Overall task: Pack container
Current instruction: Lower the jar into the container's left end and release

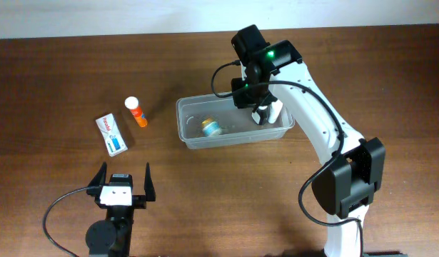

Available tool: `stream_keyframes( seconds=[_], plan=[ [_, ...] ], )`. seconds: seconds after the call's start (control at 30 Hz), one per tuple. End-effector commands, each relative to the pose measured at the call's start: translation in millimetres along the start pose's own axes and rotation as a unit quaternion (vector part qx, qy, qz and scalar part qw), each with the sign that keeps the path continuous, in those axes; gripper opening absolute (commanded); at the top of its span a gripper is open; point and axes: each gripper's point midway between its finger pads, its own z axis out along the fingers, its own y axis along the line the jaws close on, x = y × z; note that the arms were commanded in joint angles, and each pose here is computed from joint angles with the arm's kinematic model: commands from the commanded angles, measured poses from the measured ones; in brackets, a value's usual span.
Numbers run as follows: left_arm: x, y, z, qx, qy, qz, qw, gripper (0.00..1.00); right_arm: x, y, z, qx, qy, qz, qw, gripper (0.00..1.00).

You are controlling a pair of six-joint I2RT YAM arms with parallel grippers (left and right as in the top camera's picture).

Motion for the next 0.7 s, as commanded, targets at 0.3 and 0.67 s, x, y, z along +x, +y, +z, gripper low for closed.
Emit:
stream_keyframes(
  seconds=[0.3, 0.67],
  plan=[
    [1, 2, 0, -0.006, 0.0, 0.008, 1.0, 0.99, 3, 15, 4, -0.03, 0.008, -0.003, 1.0, 0.37],
    [1, 2, 0, -0.006, 0.0, 0.008, 1.0, 0.99, -15, 13, -19, -0.042, -0.026, 0.004, 0.999, 0.41]
  ],
)
